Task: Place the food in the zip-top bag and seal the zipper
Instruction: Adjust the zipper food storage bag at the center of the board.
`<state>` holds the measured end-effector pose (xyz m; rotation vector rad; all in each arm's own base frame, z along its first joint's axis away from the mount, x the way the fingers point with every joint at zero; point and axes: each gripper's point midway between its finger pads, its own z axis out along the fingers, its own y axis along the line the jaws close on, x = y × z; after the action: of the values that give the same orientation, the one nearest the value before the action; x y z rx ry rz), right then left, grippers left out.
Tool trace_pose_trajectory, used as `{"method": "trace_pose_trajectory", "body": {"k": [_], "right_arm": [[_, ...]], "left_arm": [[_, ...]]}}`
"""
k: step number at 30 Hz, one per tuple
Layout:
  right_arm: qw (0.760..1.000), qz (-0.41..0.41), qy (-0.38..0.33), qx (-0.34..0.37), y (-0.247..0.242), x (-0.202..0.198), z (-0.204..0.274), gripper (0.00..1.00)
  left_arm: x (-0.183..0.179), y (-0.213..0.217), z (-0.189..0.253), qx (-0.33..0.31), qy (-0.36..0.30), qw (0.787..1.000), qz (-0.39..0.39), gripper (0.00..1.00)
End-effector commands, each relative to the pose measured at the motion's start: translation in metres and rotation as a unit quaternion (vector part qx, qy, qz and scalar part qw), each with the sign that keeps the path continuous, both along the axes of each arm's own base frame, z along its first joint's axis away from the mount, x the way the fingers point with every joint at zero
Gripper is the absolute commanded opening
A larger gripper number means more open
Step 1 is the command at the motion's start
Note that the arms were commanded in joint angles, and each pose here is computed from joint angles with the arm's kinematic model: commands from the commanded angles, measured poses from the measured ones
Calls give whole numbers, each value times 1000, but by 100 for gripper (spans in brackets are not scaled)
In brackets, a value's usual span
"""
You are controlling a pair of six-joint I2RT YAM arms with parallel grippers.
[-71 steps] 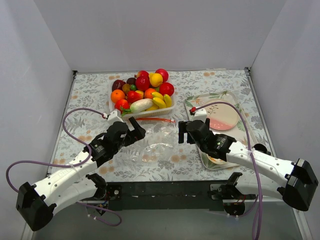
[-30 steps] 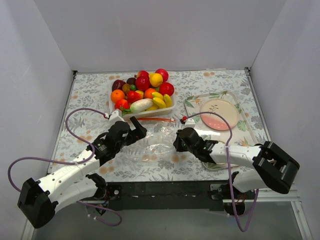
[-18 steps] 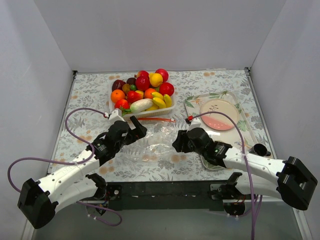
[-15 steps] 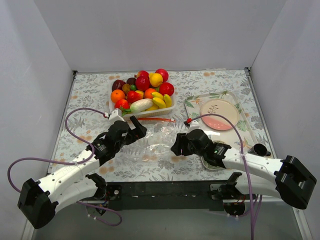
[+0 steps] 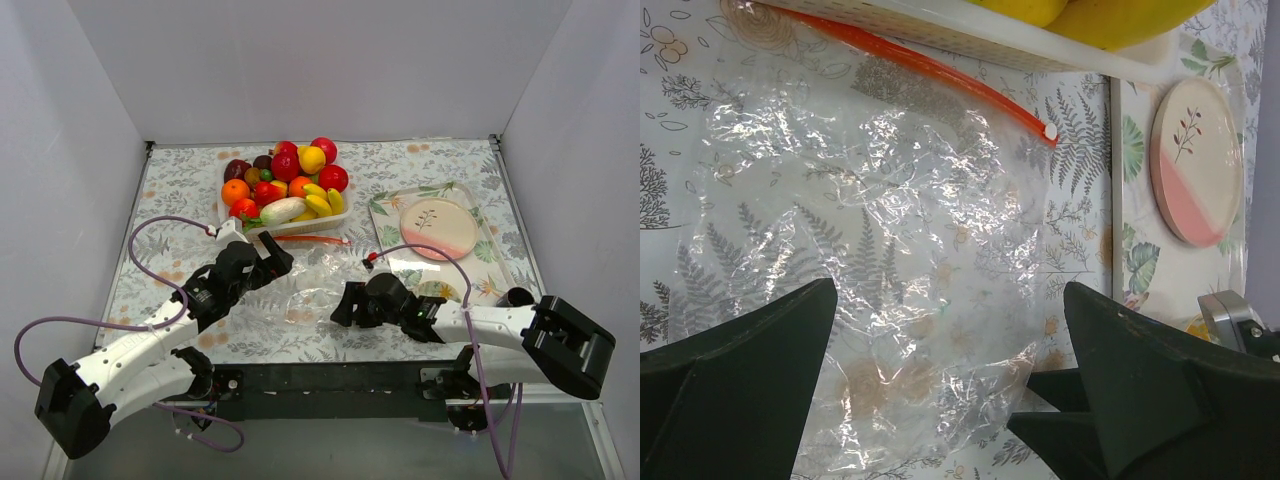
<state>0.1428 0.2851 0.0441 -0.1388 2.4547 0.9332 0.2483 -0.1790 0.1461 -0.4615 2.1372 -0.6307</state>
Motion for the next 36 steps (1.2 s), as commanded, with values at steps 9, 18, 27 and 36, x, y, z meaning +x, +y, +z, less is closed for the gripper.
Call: {"method": "trace_pose_trajectory", "body": {"k": [9, 18, 27, 36], "right_arm": [[992, -87, -41, 81, 12, 30, 20, 55], [990, -122, -66, 15, -9, 44, 18, 1], [953, -56, -146, -259, -109, 57, 43, 1], [892, -17, -141, -429, -136, 76, 57, 1]], "left_arm": [[1, 7, 2, 2, -7, 1000, 13, 98], [2, 5, -3, 3, -4, 1000, 10, 98], [2, 2, -12, 3, 9, 1000, 3, 97], [-2, 21, -61, 21, 58, 997, 55, 79]]}}
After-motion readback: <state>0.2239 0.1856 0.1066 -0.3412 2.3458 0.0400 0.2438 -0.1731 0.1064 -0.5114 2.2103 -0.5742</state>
